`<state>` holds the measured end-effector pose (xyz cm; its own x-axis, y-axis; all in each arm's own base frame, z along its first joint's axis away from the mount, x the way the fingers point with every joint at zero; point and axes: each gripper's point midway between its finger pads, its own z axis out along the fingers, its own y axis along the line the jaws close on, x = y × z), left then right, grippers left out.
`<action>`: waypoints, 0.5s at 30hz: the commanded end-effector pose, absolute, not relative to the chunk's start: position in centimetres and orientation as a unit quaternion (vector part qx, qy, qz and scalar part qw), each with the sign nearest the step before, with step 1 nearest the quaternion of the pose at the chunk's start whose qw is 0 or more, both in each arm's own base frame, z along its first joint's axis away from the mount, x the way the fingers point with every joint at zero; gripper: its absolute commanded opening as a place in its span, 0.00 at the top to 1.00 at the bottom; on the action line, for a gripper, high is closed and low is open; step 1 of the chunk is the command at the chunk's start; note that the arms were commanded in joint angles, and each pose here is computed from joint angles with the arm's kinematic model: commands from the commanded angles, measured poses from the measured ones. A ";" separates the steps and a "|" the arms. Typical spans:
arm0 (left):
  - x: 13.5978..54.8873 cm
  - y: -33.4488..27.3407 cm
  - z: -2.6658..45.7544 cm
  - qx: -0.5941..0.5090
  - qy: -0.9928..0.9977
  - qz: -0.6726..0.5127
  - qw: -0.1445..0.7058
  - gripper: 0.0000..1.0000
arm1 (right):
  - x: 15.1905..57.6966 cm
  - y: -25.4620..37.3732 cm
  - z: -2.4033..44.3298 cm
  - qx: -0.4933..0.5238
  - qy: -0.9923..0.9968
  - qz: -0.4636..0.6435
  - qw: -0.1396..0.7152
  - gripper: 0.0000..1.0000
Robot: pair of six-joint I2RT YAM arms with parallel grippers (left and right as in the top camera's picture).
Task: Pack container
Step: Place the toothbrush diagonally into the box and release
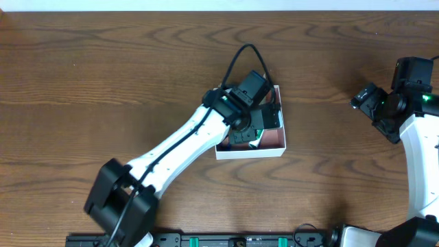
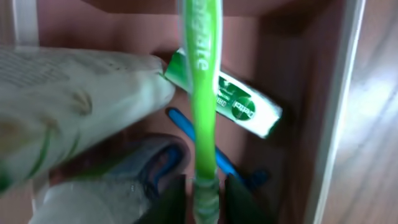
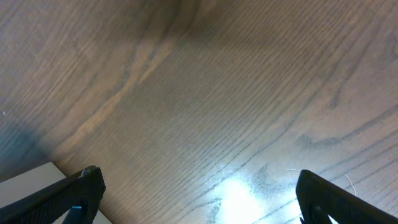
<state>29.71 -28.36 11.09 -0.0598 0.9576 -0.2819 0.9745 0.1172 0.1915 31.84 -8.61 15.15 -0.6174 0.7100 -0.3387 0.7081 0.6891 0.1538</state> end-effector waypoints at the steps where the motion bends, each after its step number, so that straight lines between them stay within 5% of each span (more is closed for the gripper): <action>1: 30.1 -28.2 11.1 0.676 0.716 -0.012 0.175 0.73 | 31.8 -8.8 15.4 0.389 0.901 -0.001 0.193 0.01; 11: 26.2 -22.6 18.0 0.618 0.769 0.005 0.163 0.71 | 31.8 -8.8 15.4 0.389 0.901 -0.001 0.193 0.01; 13: 25.8 -20.7 18.6 0.602 0.784 0.007 0.153 0.53 | 31.8 -8.8 15.4 0.389 0.901 -0.001 0.193 0.01; 14: 25.9 -19.7 18.7 0.583 0.799 0.007 0.147 0.16 | 31.8 -8.8 15.4 0.390 0.901 -0.001 0.193 0.01; 15: 26.2 -18.9 18.7 0.561 0.816 0.007 0.141 0.02 | 31.8 -8.8 15.4 0.389 0.901 -0.001 0.193 0.01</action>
<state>24.86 -20.91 17.88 -0.1965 0.9559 -0.2183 0.9584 0.2343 0.1630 31.84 -8.61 15.15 -0.6174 0.7100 -0.3387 0.7081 0.6891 0.1538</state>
